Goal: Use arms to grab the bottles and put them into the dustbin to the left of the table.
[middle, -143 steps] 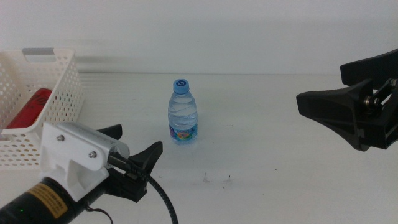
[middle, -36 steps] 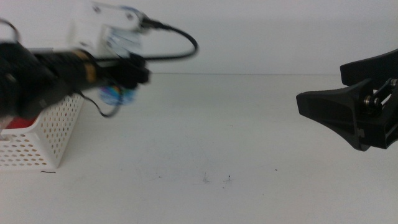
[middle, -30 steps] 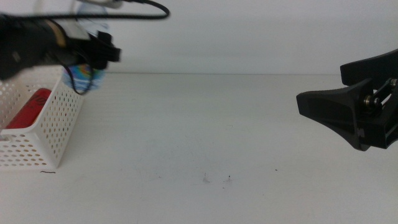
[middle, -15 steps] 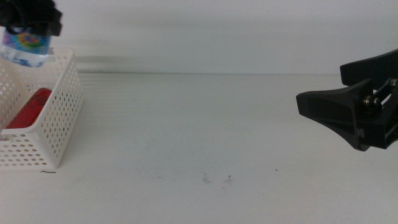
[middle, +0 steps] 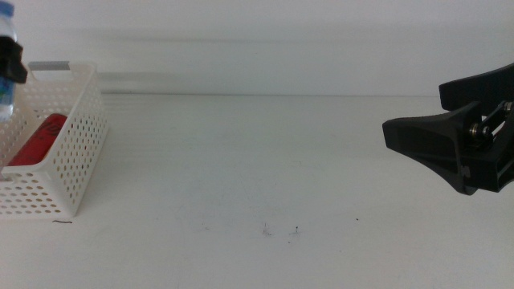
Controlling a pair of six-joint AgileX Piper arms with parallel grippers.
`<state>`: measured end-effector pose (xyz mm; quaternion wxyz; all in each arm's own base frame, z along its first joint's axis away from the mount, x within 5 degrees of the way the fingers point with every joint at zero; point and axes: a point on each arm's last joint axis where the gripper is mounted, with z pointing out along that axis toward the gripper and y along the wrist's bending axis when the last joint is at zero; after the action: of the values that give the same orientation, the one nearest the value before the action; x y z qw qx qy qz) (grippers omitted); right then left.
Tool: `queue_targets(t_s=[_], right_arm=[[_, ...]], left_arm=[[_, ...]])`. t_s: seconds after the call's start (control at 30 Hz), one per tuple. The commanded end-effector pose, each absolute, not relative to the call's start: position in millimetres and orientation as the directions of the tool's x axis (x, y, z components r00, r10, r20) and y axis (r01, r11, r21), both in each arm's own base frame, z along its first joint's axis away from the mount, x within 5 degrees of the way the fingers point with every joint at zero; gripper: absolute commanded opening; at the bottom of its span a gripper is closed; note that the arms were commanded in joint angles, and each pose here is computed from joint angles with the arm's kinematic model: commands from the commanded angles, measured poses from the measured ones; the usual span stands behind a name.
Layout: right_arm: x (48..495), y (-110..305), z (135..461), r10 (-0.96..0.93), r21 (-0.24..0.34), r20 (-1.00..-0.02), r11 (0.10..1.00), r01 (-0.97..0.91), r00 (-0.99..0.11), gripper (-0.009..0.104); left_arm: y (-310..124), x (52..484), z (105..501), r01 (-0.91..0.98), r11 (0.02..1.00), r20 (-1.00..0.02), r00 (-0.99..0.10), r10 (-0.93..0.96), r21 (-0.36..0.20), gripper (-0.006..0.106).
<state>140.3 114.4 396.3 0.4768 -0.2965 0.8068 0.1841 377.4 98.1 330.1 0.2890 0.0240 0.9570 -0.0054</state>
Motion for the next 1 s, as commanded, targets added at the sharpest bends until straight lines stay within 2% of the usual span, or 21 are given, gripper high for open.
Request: queue_targets(t_s=[0.0, 0.07, 0.4, 0.57, 0.73, 0.83, 0.87, 0.97], right_arm=[[140.2, 112.3, 400.3, -0.292, 0.007, -0.889, 0.762, -0.648, -0.354, 0.091], [140.2, 112.3, 400.3, -0.292, 0.007, -0.889, 0.762, -0.648, -0.354, 0.091], [140.2, 112.3, 400.3, -0.292, 0.007, -0.889, 0.762, -0.648, -0.354, 0.091], [140.2, 112.3, 400.3, -0.292, 0.007, -0.889, 0.762, -0.648, -0.354, 0.091], [140.2, 112.3, 400.3, -0.292, 0.007, -0.889, 0.762, -0.648, -0.354, 0.091], [140.2, 112.3, 400.3, -0.292, 0.007, -0.889, 0.762, -0.648, -0.354, 0.091], [140.2, 112.3, 400.3, -0.292, 0.007, -0.889, 0.762, -0.648, -0.354, 0.091], [140.2, 112.3, 400.3, -0.292, 0.007, -0.889, 0.762, -0.648, -0.354, 0.091]], left_arm=[[103.5, 383.3, 330.2, 0.036, 0.999, -0.583, -0.812, 0.031, 0.002, 0.018], [105.4, 387.7, 320.7, 0.055, 0.998, -0.563, -0.825, 0.052, 0.012, 0.018], [111.8, 407.2, 282.2, 0.045, 0.999, -0.517, -0.856, 0.032, -0.012, 0.019], [110.5, 409.7, 272.9, 0.077, 0.997, -0.492, -0.869, 0.057, -0.021, 0.029], [109.6, 410.3, 272.5, 0.091, 0.996, -0.495, -0.866, 0.066, -0.025, 0.046], [109.4, 410.4, 272.6, 0.090, 0.996, -0.497, -0.866, 0.064, -0.029, 0.062], [109.2, 410.1, 272.5, 0.091, 0.995, -0.494, -0.867, 0.064, -0.031, 0.075], [108.7, 409.1, 272.0, 0.094, 0.995, -0.484, -0.873, 0.064, -0.036, 0.094]])
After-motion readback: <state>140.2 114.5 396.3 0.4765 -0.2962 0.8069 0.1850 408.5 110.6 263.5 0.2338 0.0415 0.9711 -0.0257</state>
